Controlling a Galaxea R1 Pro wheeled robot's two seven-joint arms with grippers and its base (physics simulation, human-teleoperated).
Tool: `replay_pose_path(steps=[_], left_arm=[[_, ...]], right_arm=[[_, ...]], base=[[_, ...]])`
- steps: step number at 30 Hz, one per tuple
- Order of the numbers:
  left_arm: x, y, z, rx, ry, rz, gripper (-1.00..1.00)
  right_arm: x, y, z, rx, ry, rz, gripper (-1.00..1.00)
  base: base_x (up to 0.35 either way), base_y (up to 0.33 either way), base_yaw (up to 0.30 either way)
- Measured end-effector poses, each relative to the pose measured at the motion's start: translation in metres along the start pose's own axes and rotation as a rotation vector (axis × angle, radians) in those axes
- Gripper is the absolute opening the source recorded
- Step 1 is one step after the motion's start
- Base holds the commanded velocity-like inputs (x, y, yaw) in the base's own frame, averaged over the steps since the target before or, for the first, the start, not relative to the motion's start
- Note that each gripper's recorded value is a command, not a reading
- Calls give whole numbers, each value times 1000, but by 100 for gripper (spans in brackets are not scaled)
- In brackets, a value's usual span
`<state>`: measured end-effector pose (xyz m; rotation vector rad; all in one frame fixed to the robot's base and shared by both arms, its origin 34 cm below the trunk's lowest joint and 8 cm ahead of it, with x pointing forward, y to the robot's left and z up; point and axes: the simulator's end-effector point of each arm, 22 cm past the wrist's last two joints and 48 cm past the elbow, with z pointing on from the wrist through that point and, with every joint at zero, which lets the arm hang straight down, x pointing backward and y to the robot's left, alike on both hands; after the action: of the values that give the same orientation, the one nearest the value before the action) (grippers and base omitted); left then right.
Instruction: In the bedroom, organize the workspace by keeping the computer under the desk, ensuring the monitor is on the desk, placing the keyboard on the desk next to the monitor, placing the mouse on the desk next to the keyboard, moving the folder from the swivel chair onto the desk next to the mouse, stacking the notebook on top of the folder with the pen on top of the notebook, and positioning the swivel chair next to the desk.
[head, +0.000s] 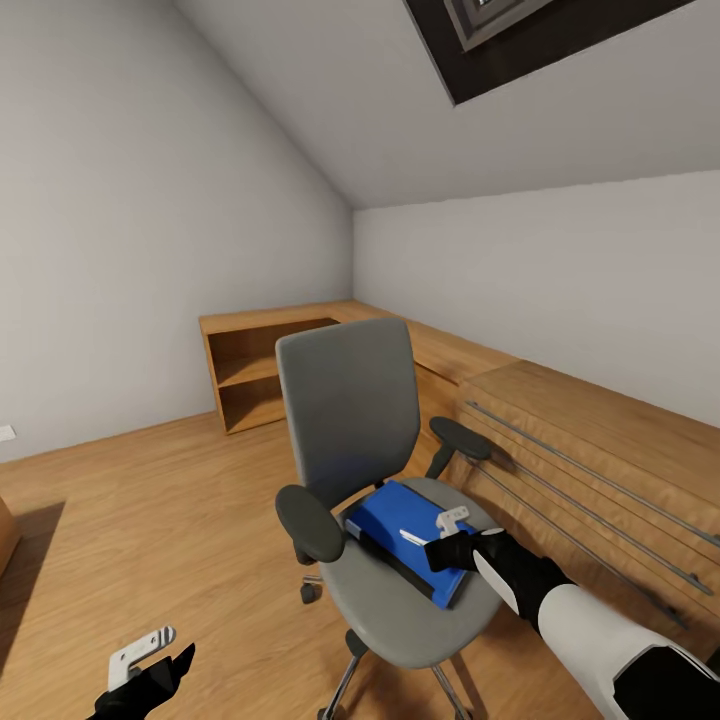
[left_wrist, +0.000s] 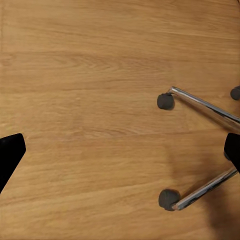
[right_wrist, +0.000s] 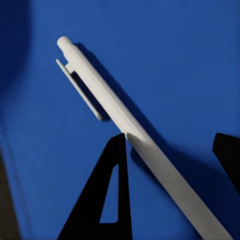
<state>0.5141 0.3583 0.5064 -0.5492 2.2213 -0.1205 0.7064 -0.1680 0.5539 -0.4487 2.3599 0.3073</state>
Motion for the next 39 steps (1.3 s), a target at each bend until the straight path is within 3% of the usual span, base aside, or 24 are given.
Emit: replay_pose_path(steps=[7, 25, 34, 35, 39], left_arm=[[0, 0, 0, 0, 0, 0, 100], [1, 0, 0, 0, 1, -1, 100], [1, 0, 0, 0, 2, -1, 100], [1, -1, 0, 1, 1, -1, 100], [1, -1, 0, 1, 1, -1, 100]], right_arm=[[2, 6, -2, -11, 40, 10, -100], [3, 7, -3, -13, 59, 9, -100], [6, 9, -4, -17, 87, 22, -100], [9, 10, -5, -28, 91, 47, -100], [10, 7, -4, -15, 94, 26, -100]], base=[[0, 0, 0], [0, 0, 0], [0, 0, 0], [0, 0, 0], [0, 0, 0]])
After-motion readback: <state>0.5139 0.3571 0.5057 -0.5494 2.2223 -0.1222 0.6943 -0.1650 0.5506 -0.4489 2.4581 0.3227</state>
